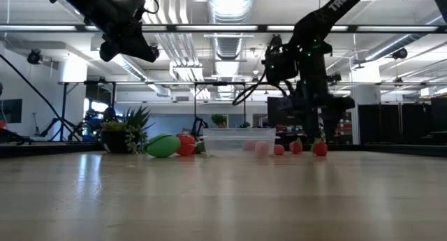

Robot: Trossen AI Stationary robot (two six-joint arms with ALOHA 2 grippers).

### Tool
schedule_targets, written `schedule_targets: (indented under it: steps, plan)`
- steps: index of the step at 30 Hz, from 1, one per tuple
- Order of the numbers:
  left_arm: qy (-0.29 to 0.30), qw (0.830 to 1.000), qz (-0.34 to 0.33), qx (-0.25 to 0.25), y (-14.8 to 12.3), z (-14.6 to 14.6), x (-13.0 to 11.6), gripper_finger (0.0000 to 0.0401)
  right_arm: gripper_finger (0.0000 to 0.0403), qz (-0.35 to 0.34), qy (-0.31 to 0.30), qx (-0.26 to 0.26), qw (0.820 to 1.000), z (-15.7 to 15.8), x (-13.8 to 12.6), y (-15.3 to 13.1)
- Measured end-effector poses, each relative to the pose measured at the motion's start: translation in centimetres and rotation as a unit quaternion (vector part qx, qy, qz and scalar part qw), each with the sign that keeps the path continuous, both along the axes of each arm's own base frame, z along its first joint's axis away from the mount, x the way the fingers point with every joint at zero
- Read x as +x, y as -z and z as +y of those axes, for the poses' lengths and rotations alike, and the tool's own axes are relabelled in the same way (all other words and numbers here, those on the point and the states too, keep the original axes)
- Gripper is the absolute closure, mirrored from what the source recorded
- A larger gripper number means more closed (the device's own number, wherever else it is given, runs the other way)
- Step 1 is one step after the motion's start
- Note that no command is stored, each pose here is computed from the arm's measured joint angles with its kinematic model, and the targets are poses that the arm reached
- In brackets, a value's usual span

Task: Pick and placing Produce into tupperware
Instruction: Put the right strawberry into the transparent bin

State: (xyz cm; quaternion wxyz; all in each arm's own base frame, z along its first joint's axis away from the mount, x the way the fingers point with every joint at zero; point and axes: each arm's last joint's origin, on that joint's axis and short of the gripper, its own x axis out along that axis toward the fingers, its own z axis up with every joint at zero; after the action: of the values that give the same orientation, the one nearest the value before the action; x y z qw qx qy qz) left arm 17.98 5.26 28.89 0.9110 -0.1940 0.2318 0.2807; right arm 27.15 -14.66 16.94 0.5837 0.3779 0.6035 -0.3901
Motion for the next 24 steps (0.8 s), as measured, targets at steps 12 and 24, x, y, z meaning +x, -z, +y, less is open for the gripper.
schedule_targets:
  steps: [12, 24]
  plan:
    - [0.0, 1.0, -0.001, 0.001, 0.0, 0.0, 0.0, 0.0401, 0.0199, -0.001, 0.018, -0.024, 1.0, -0.5, -0.5, 1.6]
    - [-0.001, 1.0, -0.001, 0.002, 0.0, 0.0, 0.0, 0.0401, 0.0264, -0.015, 0.029, -0.031, 0.999, -1.0, -0.5, 1.6]
